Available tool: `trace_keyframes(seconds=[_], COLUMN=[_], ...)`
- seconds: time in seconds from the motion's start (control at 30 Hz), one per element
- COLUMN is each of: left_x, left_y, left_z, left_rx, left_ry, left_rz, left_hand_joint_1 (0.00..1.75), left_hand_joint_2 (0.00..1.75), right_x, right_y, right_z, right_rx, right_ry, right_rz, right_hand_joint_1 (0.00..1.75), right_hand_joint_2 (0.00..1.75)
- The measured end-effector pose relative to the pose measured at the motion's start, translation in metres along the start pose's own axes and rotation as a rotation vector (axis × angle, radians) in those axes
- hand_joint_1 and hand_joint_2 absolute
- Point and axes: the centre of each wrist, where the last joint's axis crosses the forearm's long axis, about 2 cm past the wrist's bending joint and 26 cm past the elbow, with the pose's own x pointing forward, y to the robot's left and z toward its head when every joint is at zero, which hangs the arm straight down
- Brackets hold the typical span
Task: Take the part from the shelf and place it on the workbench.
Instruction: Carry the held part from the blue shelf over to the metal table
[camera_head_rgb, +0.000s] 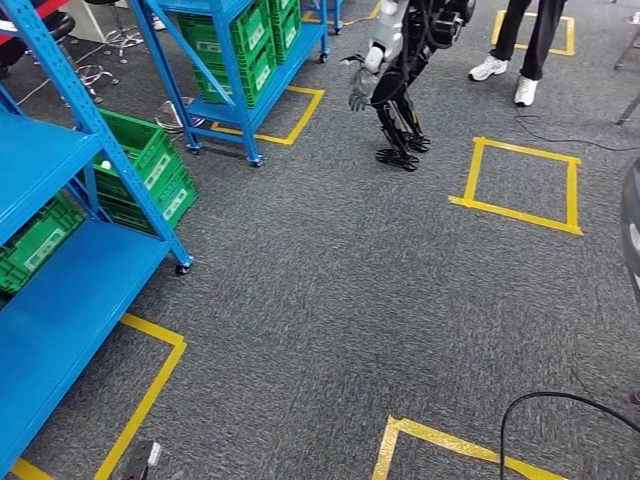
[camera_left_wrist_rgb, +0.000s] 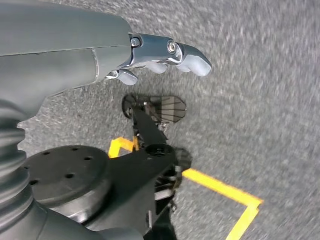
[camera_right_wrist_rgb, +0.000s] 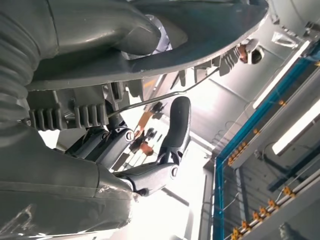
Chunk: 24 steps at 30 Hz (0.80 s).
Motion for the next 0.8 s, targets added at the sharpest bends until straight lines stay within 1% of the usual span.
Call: trace_keyframes(seconds=[0.17, 0.5, 0.67, 0.8], left_x=[-0.002, 0.001, -0.001, -0.001], left_y=[0.002, 0.005, 0.007, 0.007], left_z=[0.001, 0.000, 0.001, 0.000], left_rx=[0.011, 0.014, 0.018, 0.013], left_ry=[0.031, 0.026, 0.032, 0.037], left_rz=[-0.004, 0.004, 0.003, -0.003], left_hand_joint_1=[0.00, 0.00, 0.00, 0.00], left_hand_joint_2=[1.75, 1.75, 1.75, 1.75], right_x=[-0.002, -0.008, -0.009, -0.010], right_y=[0.000, -0.012, -0.015, -0.020], right_z=[-0.002, -0.005, -0.005, -0.005], right_rx=[-0.005, -0.054, -0.070, -0.114], right_ry=[0.011, 0.012, 0.009, -0.028], right_rz=[0.017, 0.056, 0.061, 0.090], right_hand_joint_1=[1.75, 1.75, 1.75, 1.75], right_hand_joint_2=[1.75, 1.75, 1.75, 1.75])
